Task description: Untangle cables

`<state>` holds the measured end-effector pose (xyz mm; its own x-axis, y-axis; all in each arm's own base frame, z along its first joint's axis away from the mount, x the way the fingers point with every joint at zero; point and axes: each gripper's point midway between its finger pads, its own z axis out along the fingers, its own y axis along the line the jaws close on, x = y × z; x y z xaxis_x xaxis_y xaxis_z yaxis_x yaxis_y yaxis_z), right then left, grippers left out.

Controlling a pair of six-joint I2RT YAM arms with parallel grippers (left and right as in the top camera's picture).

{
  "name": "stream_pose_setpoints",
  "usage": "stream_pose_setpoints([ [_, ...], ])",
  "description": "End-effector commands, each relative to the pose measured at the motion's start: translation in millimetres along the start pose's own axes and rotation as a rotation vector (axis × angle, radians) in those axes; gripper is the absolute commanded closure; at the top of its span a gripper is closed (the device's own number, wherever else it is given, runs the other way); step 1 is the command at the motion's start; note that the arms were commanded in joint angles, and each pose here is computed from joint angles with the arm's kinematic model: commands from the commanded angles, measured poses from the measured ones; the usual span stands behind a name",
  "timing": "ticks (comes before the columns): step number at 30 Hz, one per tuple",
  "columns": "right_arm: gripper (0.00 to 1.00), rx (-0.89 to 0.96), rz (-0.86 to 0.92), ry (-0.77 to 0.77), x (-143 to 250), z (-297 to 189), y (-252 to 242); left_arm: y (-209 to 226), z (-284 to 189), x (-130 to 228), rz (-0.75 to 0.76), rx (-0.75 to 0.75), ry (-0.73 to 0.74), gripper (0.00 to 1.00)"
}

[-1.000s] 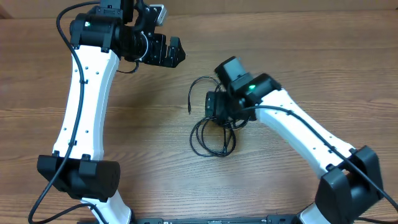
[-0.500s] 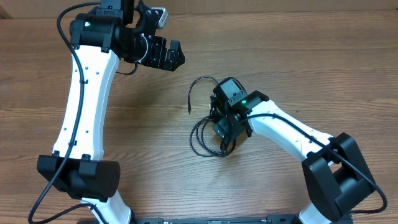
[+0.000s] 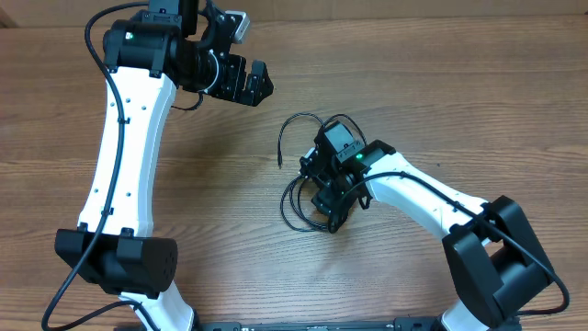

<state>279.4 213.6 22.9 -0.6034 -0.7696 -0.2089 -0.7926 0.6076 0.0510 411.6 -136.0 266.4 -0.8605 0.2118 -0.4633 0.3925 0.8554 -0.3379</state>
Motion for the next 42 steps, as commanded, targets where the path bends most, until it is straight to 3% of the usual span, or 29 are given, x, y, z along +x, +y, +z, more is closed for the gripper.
stream_pose_setpoints([
  [1,0.28,-0.037,0.032,0.005,9,9,9,1,4,5,0.033,0.009,0.015,0.00],
  [3,0.37,-0.036,0.034,0.006,11,12,9,2,8,8,0.037,0.009,0.027,0.00],
  [4,0.58,-0.035,0.034,0.002,11,12,9,3,11,9,0.034,0.010,0.031,0.00],
  [5,0.88,-0.034,0.033,-0.001,10,12,9,4,12,10,0.032,0.011,0.034,0.00],
  [6,0.96,-0.034,0.038,-0.004,9,12,9,5,15,12,0.030,0.011,0.038,0.00],
  [14,0.96,-0.116,0.164,-0.047,-17,-16,20,8,23,20,0.017,0.014,0.065,0.00],
  [22,0.96,-0.063,0.222,-0.303,-102,-156,8,8,23,19,0.018,0.016,0.061,0.00],
  [26,0.96,0.032,0.294,-0.388,-113,-219,-5,7,23,19,0.018,0.018,0.062,0.00],
  [30,0.96,0.159,0.309,-0.383,-104,-249,-21,7,23,18,0.019,0.018,0.060,0.00],
  [31,0.95,0.201,0.319,-0.365,-99,-249,-28,8,23,18,0.020,0.018,0.057,0.00],
  [32,0.79,0.226,0.327,-0.342,-93,-247,-32,7,23,17,0.021,0.022,0.056,0.00],
  [33,0.44,0.228,0.332,-0.319,-89,-243,-34,7,23,17,0.021,0.022,0.054,0.00],
  [34,0.15,0.224,0.342,-0.293,-85,-237,-34,7,23,17,0.021,0.022,0.054,0.00],
  [35,0.00,0.221,0.369,-0.270,-80,-231,-36,7,23,17,0.021,0.021,0.054,0.00],
  [39,0.00,0.280,0.747,-0.224,-58,-210,-58,7,23,17,0.021,0.021,0.054,0.00],
  [42,0.00,0.371,1.246,-0.257,-33,-197,-81,7,23,17,0.021,0.021,0.054,0.01],
])
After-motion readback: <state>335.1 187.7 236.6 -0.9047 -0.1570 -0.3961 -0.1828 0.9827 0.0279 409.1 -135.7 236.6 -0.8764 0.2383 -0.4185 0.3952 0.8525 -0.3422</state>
